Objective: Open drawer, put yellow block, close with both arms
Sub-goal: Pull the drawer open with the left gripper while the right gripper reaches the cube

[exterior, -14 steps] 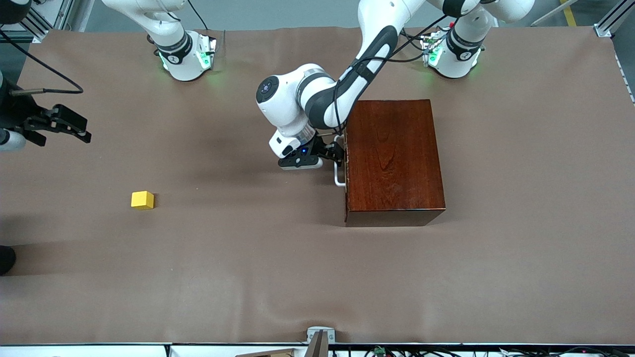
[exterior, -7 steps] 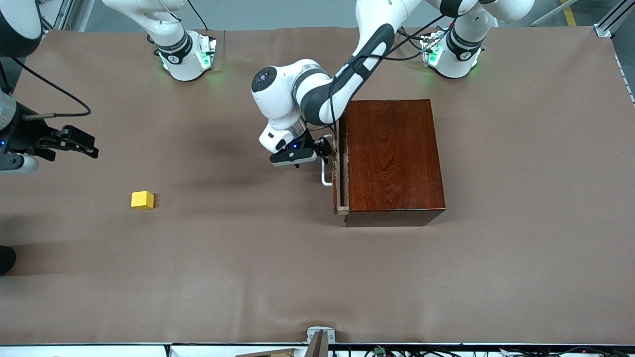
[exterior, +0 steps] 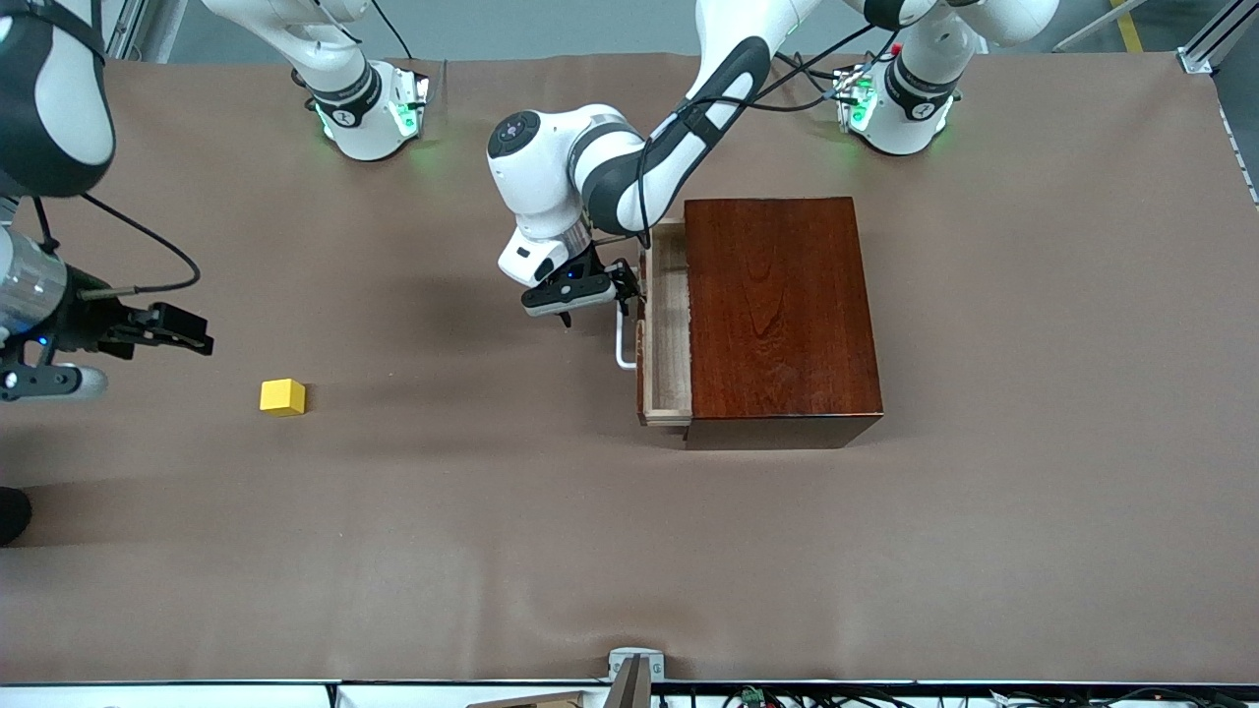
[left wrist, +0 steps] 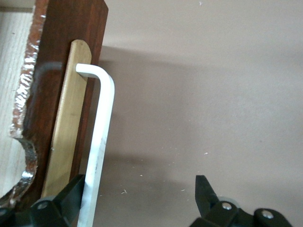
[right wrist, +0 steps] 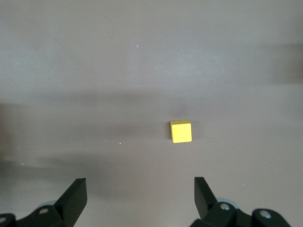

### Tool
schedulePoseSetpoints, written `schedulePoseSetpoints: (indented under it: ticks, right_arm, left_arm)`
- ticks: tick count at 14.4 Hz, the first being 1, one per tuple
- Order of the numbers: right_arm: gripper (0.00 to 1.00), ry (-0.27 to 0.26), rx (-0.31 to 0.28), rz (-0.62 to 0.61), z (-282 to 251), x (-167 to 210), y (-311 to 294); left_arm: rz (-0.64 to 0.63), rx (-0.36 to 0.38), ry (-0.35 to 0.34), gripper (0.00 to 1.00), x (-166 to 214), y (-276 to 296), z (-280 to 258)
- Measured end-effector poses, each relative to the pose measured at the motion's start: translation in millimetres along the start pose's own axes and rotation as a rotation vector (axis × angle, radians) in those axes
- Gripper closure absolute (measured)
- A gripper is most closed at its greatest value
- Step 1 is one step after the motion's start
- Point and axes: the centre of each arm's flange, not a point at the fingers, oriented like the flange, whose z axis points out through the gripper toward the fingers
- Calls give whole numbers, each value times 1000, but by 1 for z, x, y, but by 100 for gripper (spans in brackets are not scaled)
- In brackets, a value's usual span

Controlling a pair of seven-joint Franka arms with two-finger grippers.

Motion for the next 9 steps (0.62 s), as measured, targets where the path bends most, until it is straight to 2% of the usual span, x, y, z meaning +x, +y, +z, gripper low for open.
schedulePoseSetpoints:
  ticks: [3, 9]
  right_arm:
    - [0, -33, 3, 2, 27, 11, 2]
    - [0, -44, 7, 22, 80, 37, 17]
  left_arm:
    - [-62, -51, 11, 0, -3, 7, -6]
    - [-106, -125, 24, 0, -7, 18, -16]
